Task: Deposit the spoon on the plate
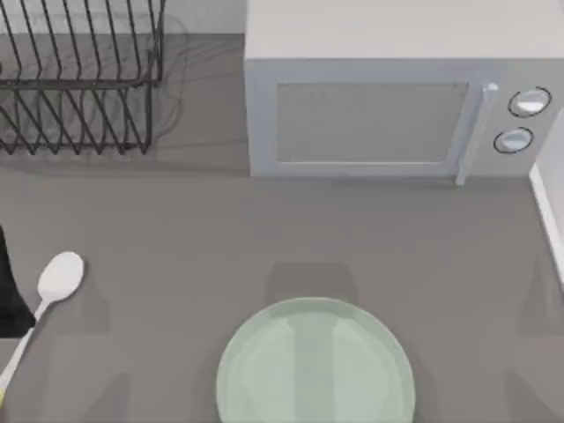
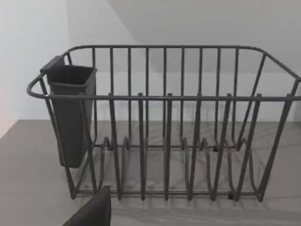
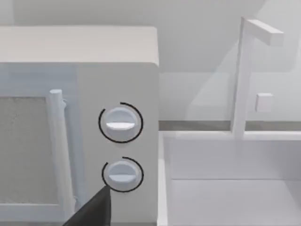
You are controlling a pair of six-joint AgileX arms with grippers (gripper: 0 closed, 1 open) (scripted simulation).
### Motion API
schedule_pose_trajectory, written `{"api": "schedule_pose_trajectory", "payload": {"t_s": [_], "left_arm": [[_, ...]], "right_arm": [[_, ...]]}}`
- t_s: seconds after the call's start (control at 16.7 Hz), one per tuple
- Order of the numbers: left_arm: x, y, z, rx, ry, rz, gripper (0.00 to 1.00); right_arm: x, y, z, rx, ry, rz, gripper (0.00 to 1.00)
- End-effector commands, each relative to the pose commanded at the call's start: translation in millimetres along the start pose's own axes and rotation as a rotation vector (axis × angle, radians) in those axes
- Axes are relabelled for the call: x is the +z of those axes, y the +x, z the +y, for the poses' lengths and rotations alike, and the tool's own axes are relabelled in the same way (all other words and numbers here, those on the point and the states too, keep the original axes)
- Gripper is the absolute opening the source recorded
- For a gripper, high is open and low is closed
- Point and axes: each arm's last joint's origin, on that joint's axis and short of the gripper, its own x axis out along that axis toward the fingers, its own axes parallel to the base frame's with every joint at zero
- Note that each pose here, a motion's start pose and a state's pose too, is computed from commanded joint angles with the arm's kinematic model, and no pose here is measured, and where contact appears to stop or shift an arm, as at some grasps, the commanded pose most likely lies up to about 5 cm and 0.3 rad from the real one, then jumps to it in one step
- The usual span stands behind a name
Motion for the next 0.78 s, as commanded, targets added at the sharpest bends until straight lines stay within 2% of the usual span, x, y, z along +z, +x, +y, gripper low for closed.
{"api": "schedule_pose_trajectory", "payload": {"t_s": [0.18,0.36,0.54,0.78], "left_arm": [[1.7,0.1,0.0,0.001,0.003,0.012,1.0],[13.2,2.0,0.1,-0.001,0.028,0.112,1.0],[28.8,10.7,-0.1,-0.015,0.07,0.313,1.0],[43.2,39.1,-0.3,-0.058,0.133,0.701,1.0]], "right_arm": [[0.0,0.0,0.0,0.0,0.0,0.0,1.0],[0.0,0.0,0.0,0.0,0.0,0.0,1.0],[0.0,0.0,0.0,0.0,0.0,0.0,1.0],[0.0,0.0,0.0,0.0,0.0,0.0,1.0]]}}
